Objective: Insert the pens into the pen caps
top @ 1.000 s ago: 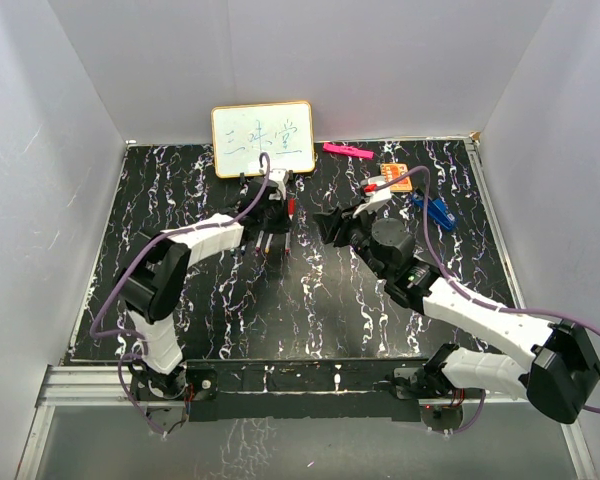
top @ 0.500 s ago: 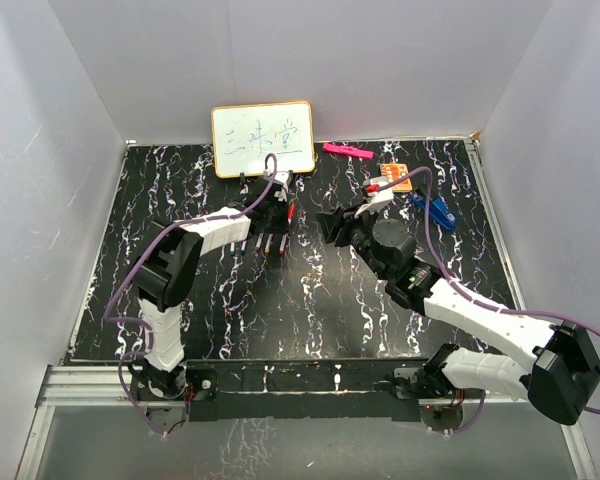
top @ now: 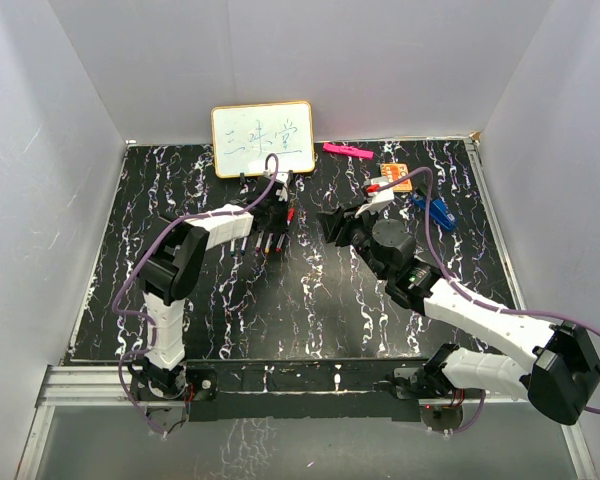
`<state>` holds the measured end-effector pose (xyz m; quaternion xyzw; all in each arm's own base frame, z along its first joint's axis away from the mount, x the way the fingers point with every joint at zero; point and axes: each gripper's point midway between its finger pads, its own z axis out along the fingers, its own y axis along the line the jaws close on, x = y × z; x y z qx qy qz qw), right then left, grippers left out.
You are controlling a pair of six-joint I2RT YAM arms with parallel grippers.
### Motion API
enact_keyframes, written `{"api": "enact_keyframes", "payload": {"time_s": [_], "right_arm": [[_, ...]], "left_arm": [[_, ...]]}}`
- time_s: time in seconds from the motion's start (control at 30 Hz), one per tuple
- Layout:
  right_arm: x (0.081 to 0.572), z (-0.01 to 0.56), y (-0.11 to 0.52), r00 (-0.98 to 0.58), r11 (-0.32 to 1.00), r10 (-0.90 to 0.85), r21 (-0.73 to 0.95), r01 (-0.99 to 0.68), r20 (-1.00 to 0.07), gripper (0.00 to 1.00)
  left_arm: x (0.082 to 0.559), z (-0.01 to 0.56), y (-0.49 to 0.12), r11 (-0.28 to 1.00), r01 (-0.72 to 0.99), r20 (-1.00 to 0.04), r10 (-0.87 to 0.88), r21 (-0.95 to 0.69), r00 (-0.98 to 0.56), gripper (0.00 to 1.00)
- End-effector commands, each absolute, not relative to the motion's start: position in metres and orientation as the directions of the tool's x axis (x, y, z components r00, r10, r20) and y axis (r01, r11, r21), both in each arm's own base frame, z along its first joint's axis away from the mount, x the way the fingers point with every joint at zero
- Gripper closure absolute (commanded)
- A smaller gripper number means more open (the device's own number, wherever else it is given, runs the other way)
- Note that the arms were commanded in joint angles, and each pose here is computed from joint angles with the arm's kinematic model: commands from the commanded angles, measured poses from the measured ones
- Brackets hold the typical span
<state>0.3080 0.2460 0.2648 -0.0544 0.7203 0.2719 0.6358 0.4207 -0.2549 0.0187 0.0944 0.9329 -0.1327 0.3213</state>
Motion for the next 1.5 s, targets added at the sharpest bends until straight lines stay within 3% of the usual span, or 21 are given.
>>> {"api": "enact_keyframes", "payload": {"time_s": [0.0,0.07,0.17,0.57,0.83,1.0,1.23,1.47], "right_arm": [[0.307,0.271,0.242,-0.157,0.848,0.278,0.318,-0.424,-0.948,0.6],[0.307,0.271,0.243,-0.158,0.846,0.277,0.319,-0.427,-0.948,0.6],[0.306,0.272,0.244,-0.157,0.844,0.279,0.32,-0.432,-0.947,0.6],[0.307,0.277,0.238,-0.14,0.853,0.281,0.314,-0.417,-0.949,0.6],[0.315,0.266,0.212,-0.132,0.911,0.271,0.298,-0.286,-0.953,0.56],[0.329,0.251,0.169,-0.139,0.949,0.278,0.294,-0.112,-0.95,0.55],[0.358,0.208,0.091,-0.25,0.887,0.453,0.46,0.036,-0.856,0.55],[0.357,0.201,0.07,-0.245,0.88,0.473,0.465,0.091,-0.846,0.54]], "left_arm": [[0.416,0.014,-0.249,0.955,0.244,-0.591,0.1,-0.169,-0.8,0.81],[0.416,0.016,-0.25,0.954,0.244,-0.592,0.096,-0.176,-0.8,0.72],[0.417,0.023,-0.251,0.952,0.245,-0.601,0.09,-0.181,-0.794,0.68],[0.424,0.124,-0.258,0.923,0.307,-0.742,0.037,-0.231,-0.669,0.65],[0.403,0.199,-0.229,0.931,0.312,-0.843,0.009,-0.189,-0.538,0.61],[0.385,0.221,-0.193,0.959,0.224,-0.869,-0.041,-0.172,-0.493,0.44],[0.359,0.243,-0.129,0.994,0.011,-0.899,-0.095,-0.11,-0.427,0.32],[0.332,0.239,-0.096,0.992,-0.109,-0.887,-0.109,-0.067,-0.448,0.28]]}}
